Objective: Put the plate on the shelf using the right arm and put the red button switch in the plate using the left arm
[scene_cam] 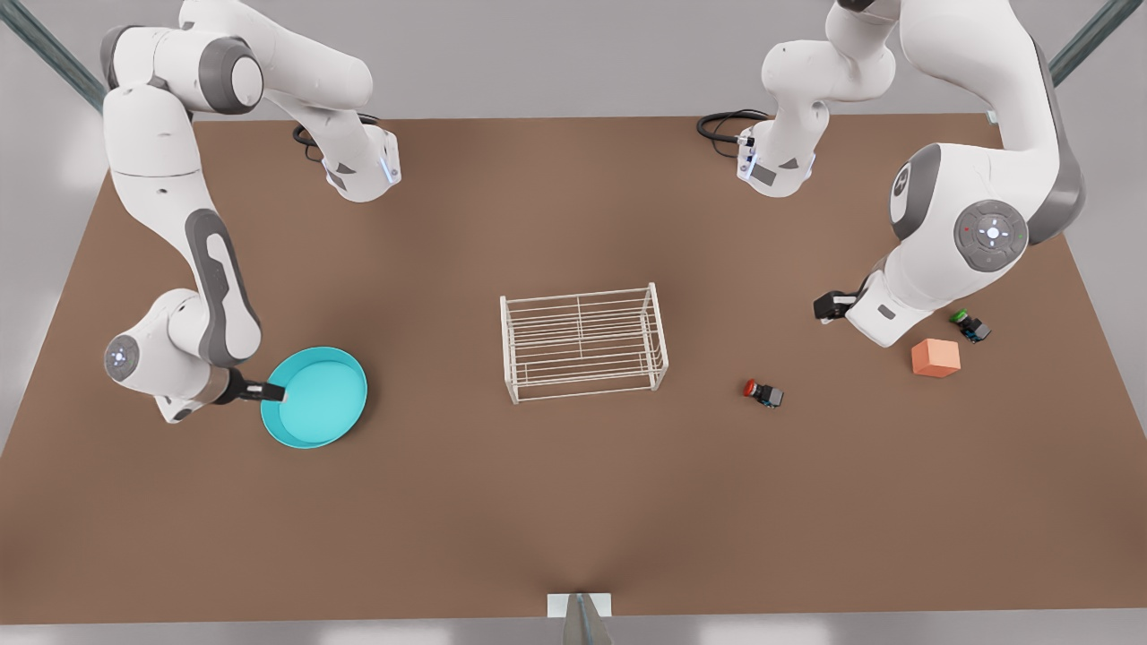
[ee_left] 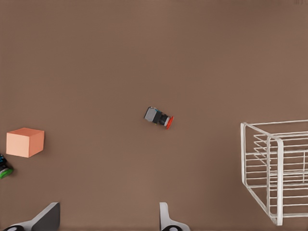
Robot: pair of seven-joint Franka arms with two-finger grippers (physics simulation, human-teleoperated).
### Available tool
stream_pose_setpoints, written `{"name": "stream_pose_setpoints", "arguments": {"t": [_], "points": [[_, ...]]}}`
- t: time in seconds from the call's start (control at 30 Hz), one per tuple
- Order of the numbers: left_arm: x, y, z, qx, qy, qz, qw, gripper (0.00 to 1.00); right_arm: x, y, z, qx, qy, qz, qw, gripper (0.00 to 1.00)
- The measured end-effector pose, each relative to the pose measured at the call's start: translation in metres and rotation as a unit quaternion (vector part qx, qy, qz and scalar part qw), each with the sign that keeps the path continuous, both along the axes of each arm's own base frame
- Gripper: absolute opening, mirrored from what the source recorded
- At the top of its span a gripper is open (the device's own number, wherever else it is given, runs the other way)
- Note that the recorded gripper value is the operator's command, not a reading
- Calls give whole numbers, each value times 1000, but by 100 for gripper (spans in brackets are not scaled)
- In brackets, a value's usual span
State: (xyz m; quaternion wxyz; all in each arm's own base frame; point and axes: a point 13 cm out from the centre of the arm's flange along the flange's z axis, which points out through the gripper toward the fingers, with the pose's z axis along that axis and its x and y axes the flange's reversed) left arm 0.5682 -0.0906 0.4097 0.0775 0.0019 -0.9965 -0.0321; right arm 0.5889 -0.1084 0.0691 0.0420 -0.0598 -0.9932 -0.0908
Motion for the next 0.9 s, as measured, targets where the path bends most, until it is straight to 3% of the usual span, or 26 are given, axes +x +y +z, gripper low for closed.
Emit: {"name": "stream_pose_setpoints", "arguments": {"t": [0.17,0.23,0.3,0.43,0.5,0.57,0.9], "points": [[1,0,1,0,-1,3,1000,100,4,1,-14,15,-14,-9,1000,98],[1,0,-1,0,-1,4,1000,100,6,2,-14,18,-19,-6,1000,71],[1,0,-1,0,0,5,1000,100,7,2,-14,20,-23,-2,1000,62],[1,-2,-1,1,-1,6,1000,100,7,0,-20,21,-24,9,999,53],[0,-5,2,0,-3,4,1000,100,8,-1,-21,21,-25,14,999,34],[0,-7,4,0,-4,3,1000,100,8,0,-20,23,-28,19,999,21],[0,-7,3,1,-3,5,1000,100,26,2,12,34,-41,56,997,21]]}}
